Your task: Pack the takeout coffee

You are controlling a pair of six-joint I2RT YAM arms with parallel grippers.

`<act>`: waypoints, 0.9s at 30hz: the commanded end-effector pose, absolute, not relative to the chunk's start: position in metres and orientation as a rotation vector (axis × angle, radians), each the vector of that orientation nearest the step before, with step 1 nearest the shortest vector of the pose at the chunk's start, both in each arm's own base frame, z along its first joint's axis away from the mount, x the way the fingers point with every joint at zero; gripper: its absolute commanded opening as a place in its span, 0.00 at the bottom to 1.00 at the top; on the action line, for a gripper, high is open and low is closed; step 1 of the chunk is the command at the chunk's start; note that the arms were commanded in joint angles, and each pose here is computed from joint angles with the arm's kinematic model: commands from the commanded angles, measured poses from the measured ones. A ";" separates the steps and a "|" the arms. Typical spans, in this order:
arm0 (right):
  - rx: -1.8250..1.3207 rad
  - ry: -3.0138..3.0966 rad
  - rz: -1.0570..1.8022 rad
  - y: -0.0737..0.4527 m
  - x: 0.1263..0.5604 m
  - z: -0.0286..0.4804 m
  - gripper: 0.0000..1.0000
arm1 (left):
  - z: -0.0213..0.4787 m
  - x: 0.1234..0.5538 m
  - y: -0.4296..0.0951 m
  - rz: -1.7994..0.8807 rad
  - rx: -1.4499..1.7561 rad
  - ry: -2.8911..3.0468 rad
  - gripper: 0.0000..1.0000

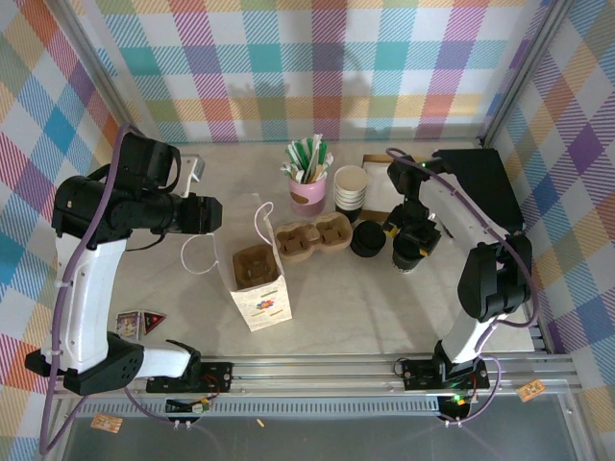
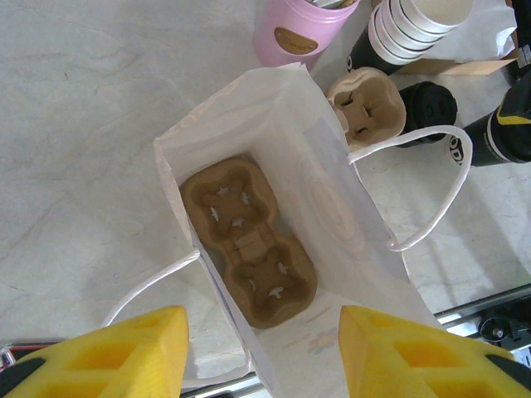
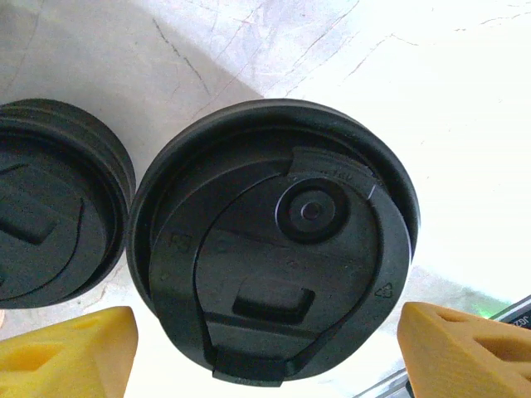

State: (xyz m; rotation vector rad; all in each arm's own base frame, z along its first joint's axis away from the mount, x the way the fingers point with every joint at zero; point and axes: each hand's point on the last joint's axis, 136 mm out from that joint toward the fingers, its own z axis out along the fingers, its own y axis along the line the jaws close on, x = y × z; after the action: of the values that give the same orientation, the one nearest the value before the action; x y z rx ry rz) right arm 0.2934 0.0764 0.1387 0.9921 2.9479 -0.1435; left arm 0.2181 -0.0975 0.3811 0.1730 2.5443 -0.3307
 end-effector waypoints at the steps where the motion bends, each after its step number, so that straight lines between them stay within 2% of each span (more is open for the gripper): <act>1: 1.090 2.907 -0.193 0.068 0.292 0.141 0.81 | 0.376 0.203 -0.089 -0.300 0.185 2.604 0.51; 9: 1.167 2.880 -0.136 0.071 0.294 0.133 0.81 | 0.376 0.206 -0.090 -0.306 0.186 2.604 0.51; 18: 1.173 2.887 -0.086 0.068 0.288 0.123 0.76 | 0.378 0.205 -0.089 -0.298 0.186 2.607 0.51; 27: 0.796 3.018 0.015 0.079 0.292 0.126 0.69 | 0.377 0.207 -0.090 -0.303 0.185 2.613 0.51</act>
State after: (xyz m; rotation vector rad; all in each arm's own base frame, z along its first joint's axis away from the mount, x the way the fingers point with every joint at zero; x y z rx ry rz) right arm 0.2932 0.0736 0.1270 0.9670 2.9392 -0.0395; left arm 0.2248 -0.0986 0.3842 0.1742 2.5379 -0.3275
